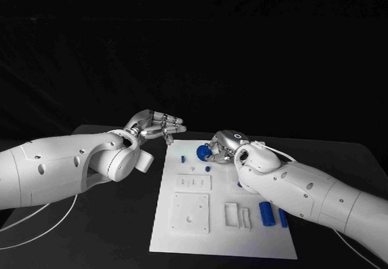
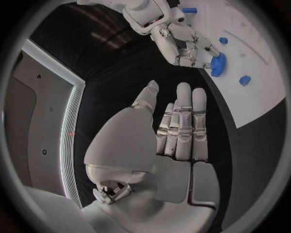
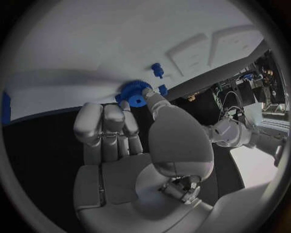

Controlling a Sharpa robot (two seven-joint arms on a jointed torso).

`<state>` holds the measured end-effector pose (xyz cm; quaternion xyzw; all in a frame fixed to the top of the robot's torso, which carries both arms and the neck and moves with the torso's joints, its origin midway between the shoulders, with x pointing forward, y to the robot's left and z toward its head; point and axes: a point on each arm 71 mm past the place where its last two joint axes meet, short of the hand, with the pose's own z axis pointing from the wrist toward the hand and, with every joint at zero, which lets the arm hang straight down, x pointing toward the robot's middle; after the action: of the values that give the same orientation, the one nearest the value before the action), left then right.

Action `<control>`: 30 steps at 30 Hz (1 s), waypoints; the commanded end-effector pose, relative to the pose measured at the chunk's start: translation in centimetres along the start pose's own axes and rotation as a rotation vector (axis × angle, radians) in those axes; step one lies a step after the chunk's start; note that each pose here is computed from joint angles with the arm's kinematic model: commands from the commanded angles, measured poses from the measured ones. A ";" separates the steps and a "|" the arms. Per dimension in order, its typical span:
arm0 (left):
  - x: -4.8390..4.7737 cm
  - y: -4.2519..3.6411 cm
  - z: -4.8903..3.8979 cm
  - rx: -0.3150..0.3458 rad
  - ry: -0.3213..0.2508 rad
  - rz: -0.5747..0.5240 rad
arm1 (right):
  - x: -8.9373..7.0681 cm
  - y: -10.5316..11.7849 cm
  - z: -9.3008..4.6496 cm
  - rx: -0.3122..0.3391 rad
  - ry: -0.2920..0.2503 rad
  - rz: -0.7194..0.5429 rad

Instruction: Assemble the parts on the task board

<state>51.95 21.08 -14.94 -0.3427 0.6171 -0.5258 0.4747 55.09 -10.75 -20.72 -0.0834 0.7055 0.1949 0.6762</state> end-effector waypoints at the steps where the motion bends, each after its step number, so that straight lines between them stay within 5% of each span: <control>1: 0.10 -0.21 0.06 0.012 0.007 0.000 | 0.3 0.5 -0.1 -0.023 0.006 0.029; 24: -0.18 -0.12 0.08 0.009 0.002 0.001 | -0.1 0.9 -0.6 -0.044 -0.030 0.067; 30: -0.18 -0.10 0.10 0.008 0.003 0.001 | 0.2 0.5 -0.6 -0.033 0.006 0.062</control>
<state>52.09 21.38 -14.96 -0.3444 0.6163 -0.5231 0.4773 54.37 -10.48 -20.58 -0.0680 0.6983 0.2274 0.6753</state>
